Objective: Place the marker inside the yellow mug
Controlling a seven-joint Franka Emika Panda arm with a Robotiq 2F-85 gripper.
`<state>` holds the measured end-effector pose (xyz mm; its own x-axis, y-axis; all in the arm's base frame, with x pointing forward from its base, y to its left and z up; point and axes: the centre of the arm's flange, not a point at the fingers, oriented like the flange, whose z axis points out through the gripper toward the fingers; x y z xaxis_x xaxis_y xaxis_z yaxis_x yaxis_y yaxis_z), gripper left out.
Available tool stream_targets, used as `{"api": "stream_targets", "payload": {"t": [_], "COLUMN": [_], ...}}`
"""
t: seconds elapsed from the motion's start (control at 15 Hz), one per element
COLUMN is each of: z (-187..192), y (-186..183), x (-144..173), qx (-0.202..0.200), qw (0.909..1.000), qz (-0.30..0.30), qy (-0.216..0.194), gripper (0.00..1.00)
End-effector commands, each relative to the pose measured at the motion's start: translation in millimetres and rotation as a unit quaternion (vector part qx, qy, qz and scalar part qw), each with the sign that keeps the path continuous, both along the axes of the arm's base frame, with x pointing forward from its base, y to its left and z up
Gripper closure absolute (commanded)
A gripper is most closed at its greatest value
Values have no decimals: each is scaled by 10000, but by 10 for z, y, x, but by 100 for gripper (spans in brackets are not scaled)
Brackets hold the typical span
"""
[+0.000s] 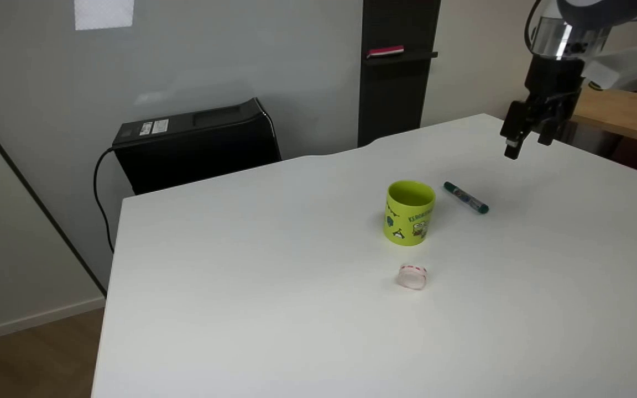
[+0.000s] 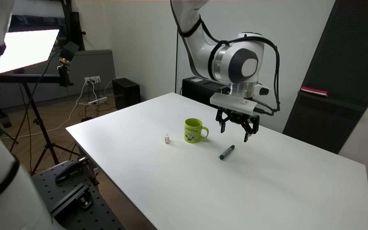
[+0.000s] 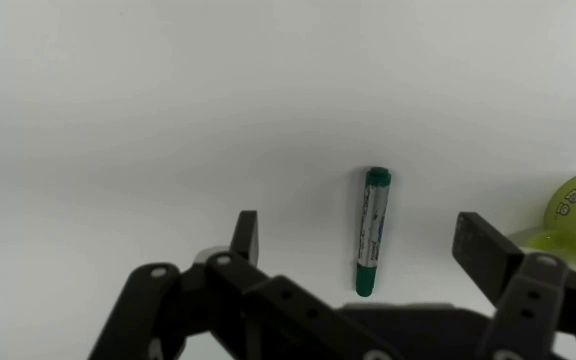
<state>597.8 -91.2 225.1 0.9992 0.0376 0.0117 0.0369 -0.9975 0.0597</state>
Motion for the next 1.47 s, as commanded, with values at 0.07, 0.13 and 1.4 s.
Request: {"api": "stream_targets", "payload": {"t": [0.07,0.13,1.4], "z": [-159,-192,-745], "y": [62,67,64], "x": [207,217,160], "qx": [28,39,10], "qw": [9996,9995,10000], "qz": [-213,-214,-4], "qy": [-204,-234,-43], "gripper": [0,0,0]}}
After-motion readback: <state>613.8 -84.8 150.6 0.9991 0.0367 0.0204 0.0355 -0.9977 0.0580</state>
